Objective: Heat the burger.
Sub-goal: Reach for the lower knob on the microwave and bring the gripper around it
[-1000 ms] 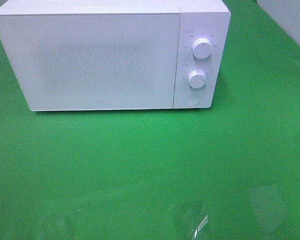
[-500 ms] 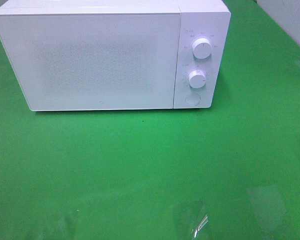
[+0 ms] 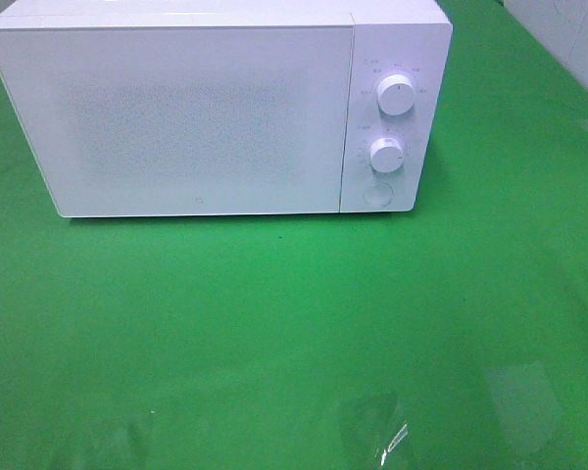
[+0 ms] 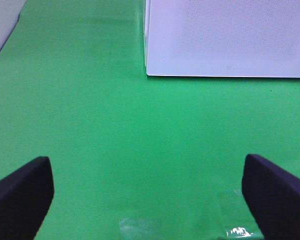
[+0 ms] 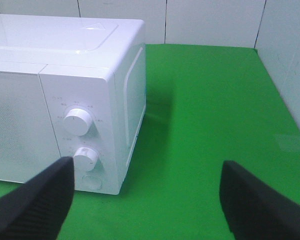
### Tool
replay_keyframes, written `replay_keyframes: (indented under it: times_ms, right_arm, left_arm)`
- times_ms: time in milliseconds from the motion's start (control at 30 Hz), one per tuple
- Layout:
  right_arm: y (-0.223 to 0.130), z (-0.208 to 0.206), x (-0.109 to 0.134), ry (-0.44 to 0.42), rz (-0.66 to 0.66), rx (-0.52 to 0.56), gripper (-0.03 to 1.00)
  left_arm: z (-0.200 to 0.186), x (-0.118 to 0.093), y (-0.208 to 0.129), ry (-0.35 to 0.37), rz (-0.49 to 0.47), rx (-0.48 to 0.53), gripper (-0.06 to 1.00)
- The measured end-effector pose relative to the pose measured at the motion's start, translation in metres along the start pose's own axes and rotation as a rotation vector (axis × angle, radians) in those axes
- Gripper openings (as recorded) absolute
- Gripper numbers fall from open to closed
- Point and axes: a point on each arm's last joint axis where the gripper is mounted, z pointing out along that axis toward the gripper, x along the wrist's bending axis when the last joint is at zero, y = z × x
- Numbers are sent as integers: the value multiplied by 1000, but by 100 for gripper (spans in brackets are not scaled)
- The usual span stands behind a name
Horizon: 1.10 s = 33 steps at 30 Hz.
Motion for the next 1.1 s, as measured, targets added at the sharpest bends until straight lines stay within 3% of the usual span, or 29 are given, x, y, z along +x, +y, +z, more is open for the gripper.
replay_keyframes:
  times_ms: [367,567,900,1100]
  right_arm:
    - [-5,42,4,42,-1,-42,77]
    - [-25,65,4,53,-30,-93,77]
    - [-58,83,-16,-145,-62,-148,77]
    - [-66,82,-11,-169,-50,-178,77]
  left_arm:
    - [0,0,0,1,0,0,93]
    - [0,0,0,1,0,0,93]
    - [0,0,0,1,0,0,93]
    - [0,0,0,1,0,0,93]
